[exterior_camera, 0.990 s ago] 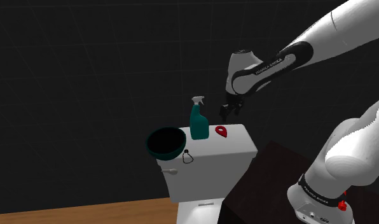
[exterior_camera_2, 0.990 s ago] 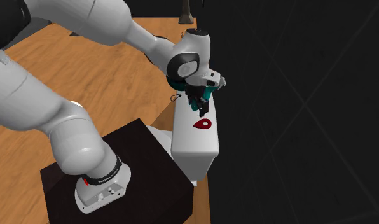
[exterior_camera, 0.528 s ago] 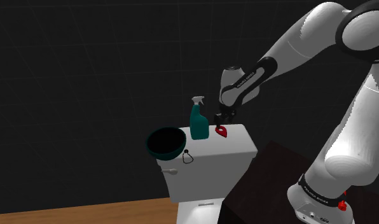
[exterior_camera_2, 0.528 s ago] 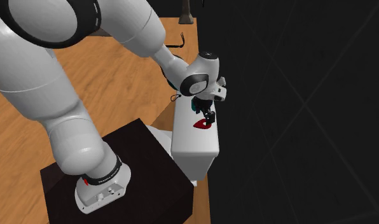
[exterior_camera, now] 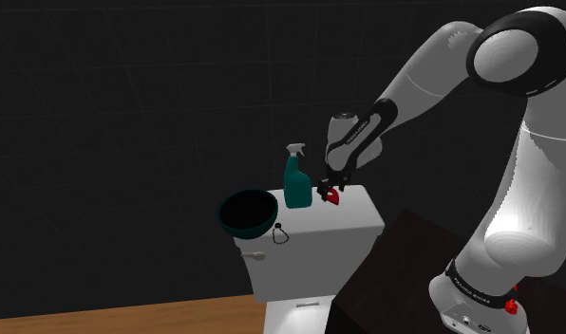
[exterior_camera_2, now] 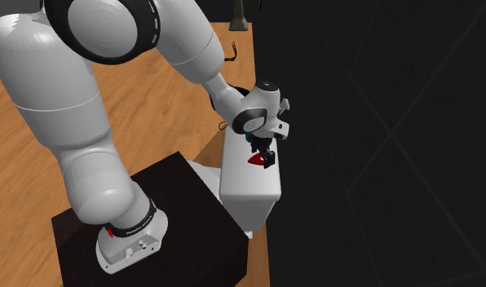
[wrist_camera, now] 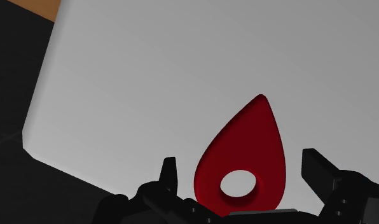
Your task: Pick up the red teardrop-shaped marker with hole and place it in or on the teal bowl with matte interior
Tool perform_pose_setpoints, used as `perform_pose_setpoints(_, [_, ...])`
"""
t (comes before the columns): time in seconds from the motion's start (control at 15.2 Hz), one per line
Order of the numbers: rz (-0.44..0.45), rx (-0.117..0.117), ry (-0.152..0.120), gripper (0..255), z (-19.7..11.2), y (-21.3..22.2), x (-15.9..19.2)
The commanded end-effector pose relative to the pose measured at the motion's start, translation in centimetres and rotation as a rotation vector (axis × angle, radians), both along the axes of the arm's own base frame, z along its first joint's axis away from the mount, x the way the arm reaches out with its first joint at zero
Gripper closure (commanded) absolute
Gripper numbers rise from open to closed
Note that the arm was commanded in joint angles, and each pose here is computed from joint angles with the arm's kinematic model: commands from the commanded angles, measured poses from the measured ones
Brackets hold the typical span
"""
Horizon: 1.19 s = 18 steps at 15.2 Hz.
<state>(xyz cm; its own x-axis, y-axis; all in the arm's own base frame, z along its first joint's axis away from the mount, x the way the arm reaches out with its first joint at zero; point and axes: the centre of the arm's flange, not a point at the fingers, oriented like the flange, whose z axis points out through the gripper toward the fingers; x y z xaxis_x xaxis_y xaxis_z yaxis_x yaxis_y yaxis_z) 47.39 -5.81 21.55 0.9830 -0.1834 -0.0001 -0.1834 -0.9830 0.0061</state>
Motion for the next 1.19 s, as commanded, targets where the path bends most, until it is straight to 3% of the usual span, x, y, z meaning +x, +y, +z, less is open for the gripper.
perform_pose_setpoints(0.0, [0.000,0.000,-0.001,0,-0.40,0.05,-0.01])
perform_pose_setpoints(0.4, [0.000,0.000,-0.001,0,-0.39,0.05,-0.01])
perform_pose_setpoints(0.46, [0.000,0.000,-0.001,255,-0.39,0.05,-0.01])
perform_pose_setpoints(1.12, [0.000,0.000,-0.001,255,0.13,0.05,-0.01])
